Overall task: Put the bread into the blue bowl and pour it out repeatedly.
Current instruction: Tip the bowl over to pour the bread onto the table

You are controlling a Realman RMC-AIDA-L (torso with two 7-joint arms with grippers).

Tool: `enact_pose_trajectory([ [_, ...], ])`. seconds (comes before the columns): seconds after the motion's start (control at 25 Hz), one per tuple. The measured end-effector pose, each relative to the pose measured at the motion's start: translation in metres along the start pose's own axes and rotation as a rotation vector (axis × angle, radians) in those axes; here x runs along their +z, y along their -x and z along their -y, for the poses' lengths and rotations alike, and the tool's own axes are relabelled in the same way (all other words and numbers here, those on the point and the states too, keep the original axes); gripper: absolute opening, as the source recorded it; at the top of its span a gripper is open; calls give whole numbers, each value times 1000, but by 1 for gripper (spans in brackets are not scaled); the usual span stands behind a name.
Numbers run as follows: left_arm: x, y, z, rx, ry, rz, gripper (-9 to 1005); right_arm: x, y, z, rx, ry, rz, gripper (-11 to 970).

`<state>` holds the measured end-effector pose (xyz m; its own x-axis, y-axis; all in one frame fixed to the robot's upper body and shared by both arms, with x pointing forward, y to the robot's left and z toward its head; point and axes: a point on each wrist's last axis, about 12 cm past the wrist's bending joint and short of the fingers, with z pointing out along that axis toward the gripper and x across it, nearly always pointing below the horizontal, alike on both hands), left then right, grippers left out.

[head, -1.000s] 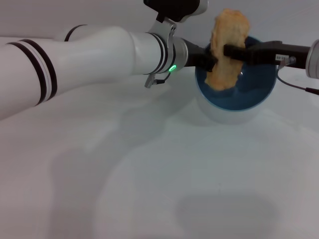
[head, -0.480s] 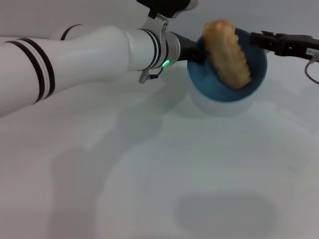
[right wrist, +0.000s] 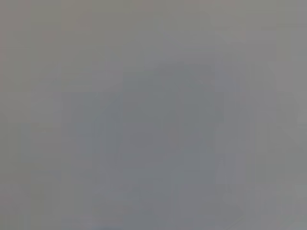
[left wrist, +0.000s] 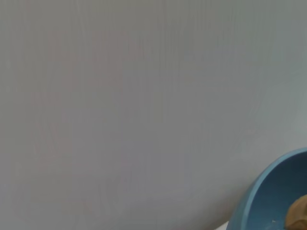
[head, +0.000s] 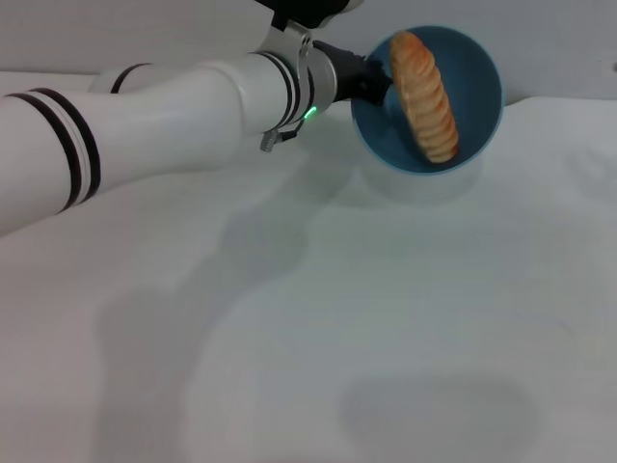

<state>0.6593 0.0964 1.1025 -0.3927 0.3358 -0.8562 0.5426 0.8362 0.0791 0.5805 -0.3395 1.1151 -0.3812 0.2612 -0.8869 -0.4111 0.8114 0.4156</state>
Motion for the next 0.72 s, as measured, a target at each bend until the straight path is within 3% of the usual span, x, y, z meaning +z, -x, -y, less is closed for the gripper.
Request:
enact_pose_trajectory([
  [0.2, 0, 11, 9, 21, -21, 41, -1, -44, -30, 29, 37, -131, 80, 476],
  [0.44, 1, 24, 22, 73, -43, 95, -1, -75, -69, 33, -27, -170, 141, 499],
  [0.72, -1, 32, 39, 178, -51, 226, 0, -82, -74, 33, -56, -176, 152, 525],
])
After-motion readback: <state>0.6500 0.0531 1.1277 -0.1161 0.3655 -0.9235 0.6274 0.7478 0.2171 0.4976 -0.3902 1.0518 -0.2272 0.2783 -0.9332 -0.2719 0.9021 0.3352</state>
